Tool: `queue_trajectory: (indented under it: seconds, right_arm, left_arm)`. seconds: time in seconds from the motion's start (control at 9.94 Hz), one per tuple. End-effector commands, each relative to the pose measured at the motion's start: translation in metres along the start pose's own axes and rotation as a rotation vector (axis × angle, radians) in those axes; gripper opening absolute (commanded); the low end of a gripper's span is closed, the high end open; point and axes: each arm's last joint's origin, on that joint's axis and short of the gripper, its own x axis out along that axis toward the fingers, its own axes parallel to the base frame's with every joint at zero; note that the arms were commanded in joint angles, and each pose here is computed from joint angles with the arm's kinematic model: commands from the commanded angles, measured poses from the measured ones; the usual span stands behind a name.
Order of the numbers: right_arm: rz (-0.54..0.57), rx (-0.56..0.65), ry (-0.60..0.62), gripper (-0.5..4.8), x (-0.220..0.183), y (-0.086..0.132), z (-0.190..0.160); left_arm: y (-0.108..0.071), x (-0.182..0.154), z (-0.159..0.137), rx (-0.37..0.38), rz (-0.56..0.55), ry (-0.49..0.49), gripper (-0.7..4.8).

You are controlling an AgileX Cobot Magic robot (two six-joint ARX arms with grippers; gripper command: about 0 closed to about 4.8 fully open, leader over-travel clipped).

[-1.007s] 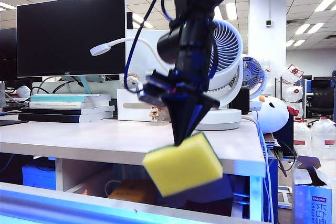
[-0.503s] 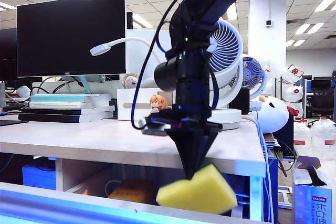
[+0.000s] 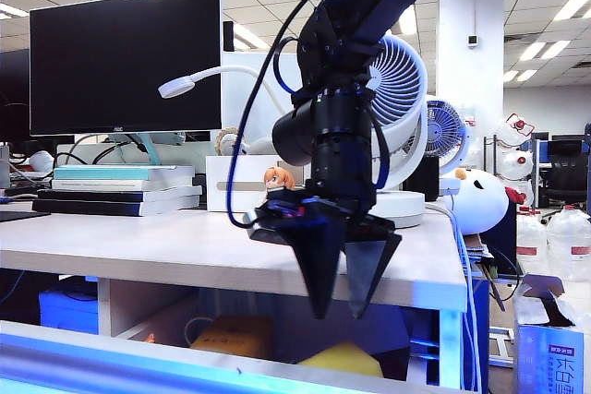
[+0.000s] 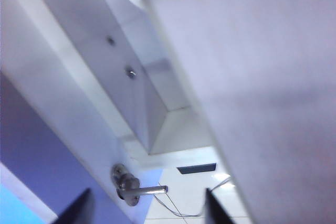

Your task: Open the drawer, place the cleaning sponge inside, then close the drawer.

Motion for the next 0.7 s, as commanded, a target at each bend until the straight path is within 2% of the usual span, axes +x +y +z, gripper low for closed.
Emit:
queue_trajectory:
  seconds: [0.1, 0.2, 0.3, 0.4, 0.5, 0.6, 0.7]
  right_arm:
    - [0.023, 0.009, -0.06, -0.02, -0.018, 0.008, -0.003]
    - [0.133, -0.026, -0.184, -0.02, -0.04, 0.025, -0.003]
    - [0.138, -0.046, -0.2, -0.02, -0.042, 0.036, -0.002]
    - [0.17, -0.188, -0.237, -0.02, -0.037, 0.089, 0.007]
    - [0.176, -0.266, -0.26, -0.02, -0.031, 0.118, 0.011]
    - [0.133, -0.426, -0.374, -0.02, -0.02, 0.172, 0.021]
    - [0.1, -0.452, -0.382, -0.02, -0.004, 0.18, 0.022]
  left_arm:
    - [0.0, -0.002, 0.002, 0.011, -0.001, -0.019, -0.05]
    - [-0.001, -0.002, 0.002, 0.012, -0.001, -0.019, -0.05]
    - [0.0, -0.002, 0.002, 0.011, -0.001, -0.019, -0.05]
    - [-0.001, -0.002, 0.002, 0.01, -0.001, -0.018, -0.05]
    - [-0.001, -0.002, 0.001, 0.005, -0.003, -0.005, -0.05]
    - [-0.001, -0.002, -0.001, -0.004, -0.007, 0.016, -0.05]
    - [-0.001, -0.002, -0.001, -0.004, -0.006, 0.016, -0.05]
